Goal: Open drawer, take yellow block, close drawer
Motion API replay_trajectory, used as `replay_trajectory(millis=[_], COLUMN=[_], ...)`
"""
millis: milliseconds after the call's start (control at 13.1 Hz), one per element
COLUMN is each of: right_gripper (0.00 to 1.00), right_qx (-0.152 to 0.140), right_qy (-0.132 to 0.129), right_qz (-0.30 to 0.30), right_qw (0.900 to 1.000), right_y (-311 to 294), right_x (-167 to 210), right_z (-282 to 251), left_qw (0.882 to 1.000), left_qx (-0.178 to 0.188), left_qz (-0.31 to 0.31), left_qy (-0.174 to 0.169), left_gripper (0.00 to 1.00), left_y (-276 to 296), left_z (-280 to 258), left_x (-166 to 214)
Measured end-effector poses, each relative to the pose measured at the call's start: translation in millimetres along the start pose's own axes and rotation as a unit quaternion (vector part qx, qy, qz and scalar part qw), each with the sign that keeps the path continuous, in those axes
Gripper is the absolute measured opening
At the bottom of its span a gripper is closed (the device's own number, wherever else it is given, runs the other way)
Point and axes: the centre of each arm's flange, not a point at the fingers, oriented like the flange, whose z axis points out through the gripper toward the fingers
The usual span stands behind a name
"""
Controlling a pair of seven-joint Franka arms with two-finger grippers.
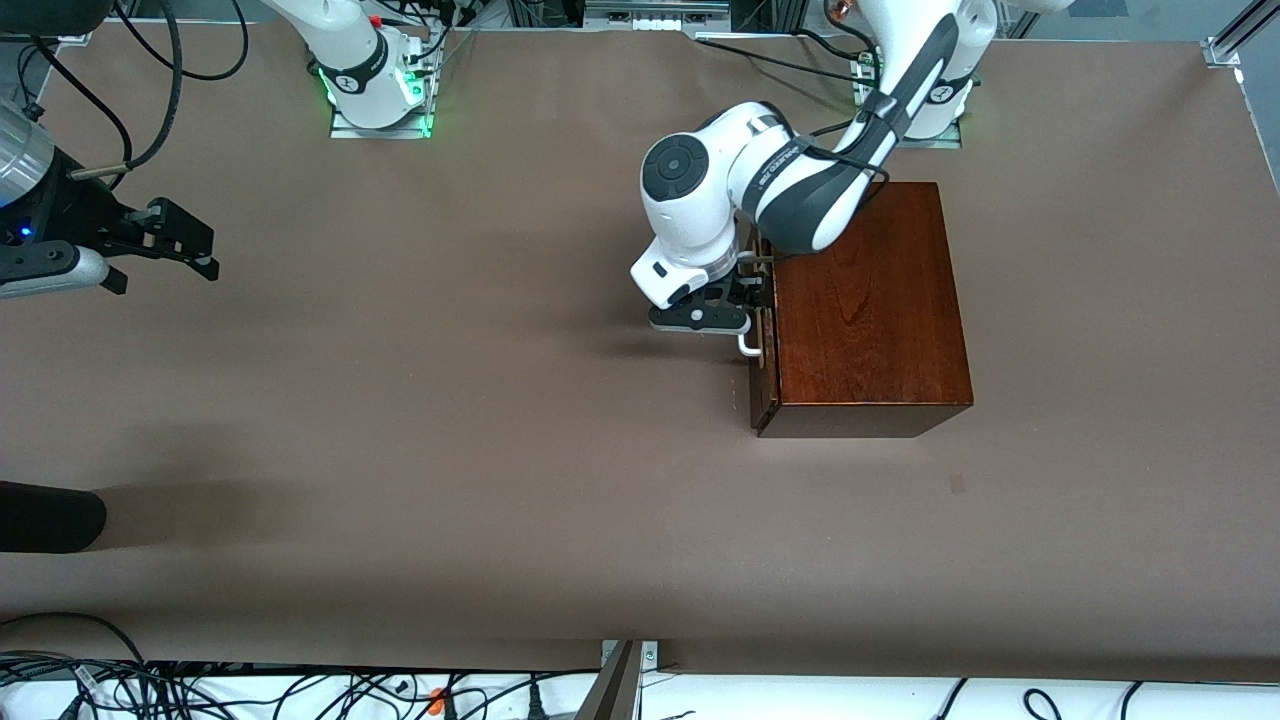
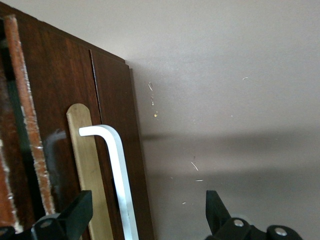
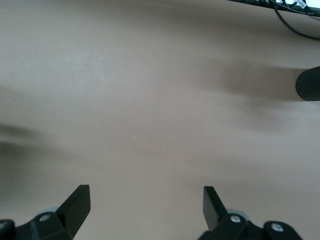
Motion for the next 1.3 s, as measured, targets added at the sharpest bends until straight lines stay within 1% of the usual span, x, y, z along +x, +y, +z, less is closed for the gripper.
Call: replay_trajectory(millis=[382,611,916,1298], right_gripper=[1.0,1.0,1.0,1.0], right_qx=[0.0,0.0,0.0,0.0], right_qy=[0.0,0.0,0.0,0.0], right_qz=[0.0,0.002,0.002,0.002], right_qw=[1.0,1.0,1.0,1.0], right_y=[0,3,3,2], right_x=[0,0,0,0], right_z=[0,0,0,0], left_qw=[1.0,0.999,0.999,0.999], left_qx=[0.021,0.026,0.045,0.033], left_qz=[-0.005,-0.003,0.004,0.002], left_qy=[-0.019,-0.022,-0.013,-0.003], left_gripper=[1.0,1.0,1.0,1.0], left_y=[14,20,18,24], left_z=[13,16,27,30], left_x=[-18,-24,-22,-21])
